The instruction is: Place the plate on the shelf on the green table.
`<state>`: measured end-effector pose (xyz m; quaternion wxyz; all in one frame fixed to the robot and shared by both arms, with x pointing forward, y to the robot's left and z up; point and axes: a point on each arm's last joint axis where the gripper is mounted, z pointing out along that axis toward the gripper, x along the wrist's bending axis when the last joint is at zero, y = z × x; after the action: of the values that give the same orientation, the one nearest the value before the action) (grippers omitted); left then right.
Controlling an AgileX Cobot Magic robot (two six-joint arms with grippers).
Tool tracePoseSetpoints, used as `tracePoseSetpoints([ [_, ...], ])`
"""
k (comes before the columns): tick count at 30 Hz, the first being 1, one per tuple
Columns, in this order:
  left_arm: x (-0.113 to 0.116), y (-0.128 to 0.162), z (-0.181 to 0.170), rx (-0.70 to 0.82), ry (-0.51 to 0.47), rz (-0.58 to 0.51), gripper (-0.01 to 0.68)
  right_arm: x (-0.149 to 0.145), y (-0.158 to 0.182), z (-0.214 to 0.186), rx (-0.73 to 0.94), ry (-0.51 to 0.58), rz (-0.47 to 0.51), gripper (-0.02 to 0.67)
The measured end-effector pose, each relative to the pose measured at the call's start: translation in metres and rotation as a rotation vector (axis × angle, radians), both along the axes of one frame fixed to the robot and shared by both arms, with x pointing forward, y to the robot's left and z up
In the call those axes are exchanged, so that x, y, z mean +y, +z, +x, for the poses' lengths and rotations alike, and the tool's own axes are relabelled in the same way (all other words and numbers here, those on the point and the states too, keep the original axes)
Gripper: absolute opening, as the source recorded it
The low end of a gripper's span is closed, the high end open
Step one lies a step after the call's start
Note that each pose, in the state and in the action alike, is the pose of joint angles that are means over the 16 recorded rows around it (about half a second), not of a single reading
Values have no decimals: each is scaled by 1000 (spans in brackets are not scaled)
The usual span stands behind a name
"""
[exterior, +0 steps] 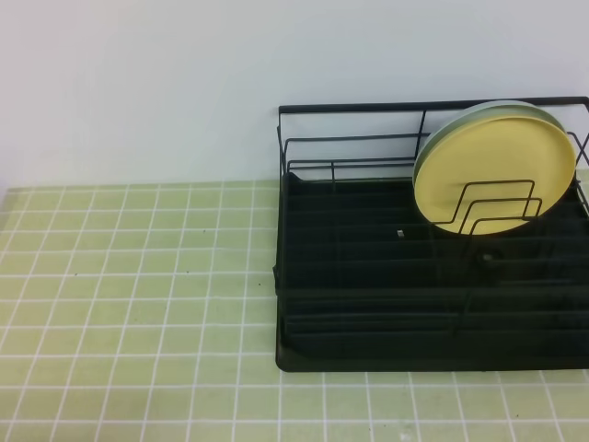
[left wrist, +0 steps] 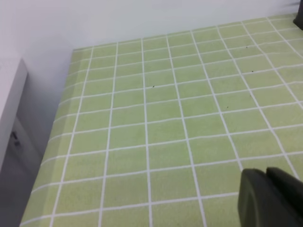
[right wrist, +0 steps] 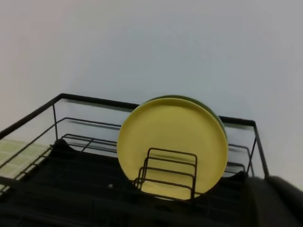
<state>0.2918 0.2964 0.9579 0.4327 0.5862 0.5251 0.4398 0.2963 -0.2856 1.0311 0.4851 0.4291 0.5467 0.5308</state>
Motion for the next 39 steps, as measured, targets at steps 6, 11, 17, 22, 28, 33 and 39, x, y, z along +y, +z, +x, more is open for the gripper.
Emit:
tracePoseSetpoints([
  [6,0,0,0,0,0,0,-2,-3,-15,-2,-3,-38,-72,-3],
  [11,0,0,0,0,0,0,-2,-6,-30,-4,16,-73,-109,-3],
  [17,0,0,0,0,0,-1,-2,-10,-49,-3,80,-112,-100,-3],
  [22,0,0,0,0,0,-2,-2,-12,-61,-3,148,-134,-90,-3],
  [28,0,0,0,1,0,-2,-2,-13,-69,-4,219,-144,-92,-3],
  [33,0,0,0,0,0,-3,-2,-14,-72,-4,256,-148,-101,-3],
  [39,0,0,0,0,0,-3,-2,-14,-73,-4,260,-148,-103,-3],
])
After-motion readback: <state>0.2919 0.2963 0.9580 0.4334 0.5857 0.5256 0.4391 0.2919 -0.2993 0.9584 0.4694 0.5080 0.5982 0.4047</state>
